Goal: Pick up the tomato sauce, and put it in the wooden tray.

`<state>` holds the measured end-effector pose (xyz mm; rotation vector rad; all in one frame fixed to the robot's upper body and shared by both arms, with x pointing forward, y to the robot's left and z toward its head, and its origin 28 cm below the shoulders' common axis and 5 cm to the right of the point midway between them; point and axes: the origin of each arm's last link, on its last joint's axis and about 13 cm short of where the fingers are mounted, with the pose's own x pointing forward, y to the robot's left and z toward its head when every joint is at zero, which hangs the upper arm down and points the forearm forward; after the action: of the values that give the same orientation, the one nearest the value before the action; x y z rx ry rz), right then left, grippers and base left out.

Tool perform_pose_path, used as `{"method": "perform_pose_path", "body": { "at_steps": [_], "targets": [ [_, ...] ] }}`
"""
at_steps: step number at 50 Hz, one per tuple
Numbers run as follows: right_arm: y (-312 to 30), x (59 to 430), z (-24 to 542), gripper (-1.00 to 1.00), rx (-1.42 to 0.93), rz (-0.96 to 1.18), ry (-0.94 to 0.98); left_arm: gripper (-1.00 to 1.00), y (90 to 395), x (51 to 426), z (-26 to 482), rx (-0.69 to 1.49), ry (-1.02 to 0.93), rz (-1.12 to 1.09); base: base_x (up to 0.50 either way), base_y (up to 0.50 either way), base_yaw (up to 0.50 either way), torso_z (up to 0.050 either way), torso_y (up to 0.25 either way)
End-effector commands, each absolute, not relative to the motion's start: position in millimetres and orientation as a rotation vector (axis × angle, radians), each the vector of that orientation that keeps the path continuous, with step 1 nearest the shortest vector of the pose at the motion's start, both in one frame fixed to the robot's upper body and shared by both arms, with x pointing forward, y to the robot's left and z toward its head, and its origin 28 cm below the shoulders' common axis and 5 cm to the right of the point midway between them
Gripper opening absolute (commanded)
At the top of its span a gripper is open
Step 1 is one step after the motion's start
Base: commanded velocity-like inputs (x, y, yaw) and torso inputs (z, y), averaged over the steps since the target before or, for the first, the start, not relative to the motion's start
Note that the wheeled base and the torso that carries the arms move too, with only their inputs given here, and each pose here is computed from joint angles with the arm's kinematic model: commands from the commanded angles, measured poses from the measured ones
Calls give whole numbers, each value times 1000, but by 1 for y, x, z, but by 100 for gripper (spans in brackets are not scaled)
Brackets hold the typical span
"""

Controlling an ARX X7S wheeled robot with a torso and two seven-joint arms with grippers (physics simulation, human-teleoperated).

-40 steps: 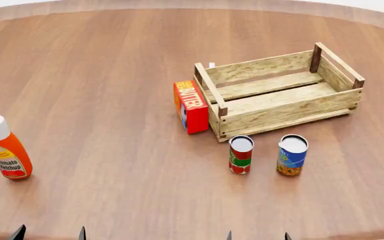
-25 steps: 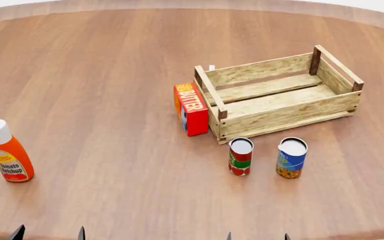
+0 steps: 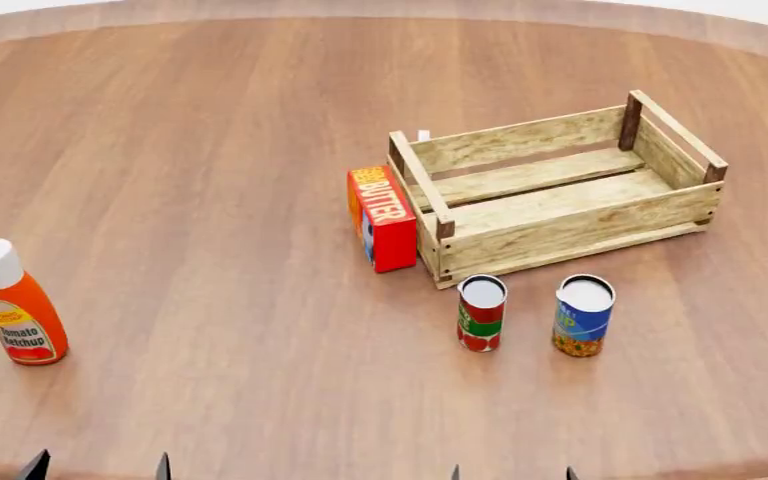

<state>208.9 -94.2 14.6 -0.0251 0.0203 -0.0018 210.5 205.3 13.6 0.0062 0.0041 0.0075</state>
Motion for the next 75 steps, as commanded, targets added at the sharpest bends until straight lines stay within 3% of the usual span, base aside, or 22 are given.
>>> {"method": "perform_pose_path", "body": {
  "at_steps": [1,75],
  "targets": [
    [-94,209,15,100,-29,-3,25,100,206,210,13,0,2,6,0,0,0,0,0],
    [-94,209,14,100,-39,14,24,100,206,211,12,3,1,7,293,0,0,0,0]
  ]
}}
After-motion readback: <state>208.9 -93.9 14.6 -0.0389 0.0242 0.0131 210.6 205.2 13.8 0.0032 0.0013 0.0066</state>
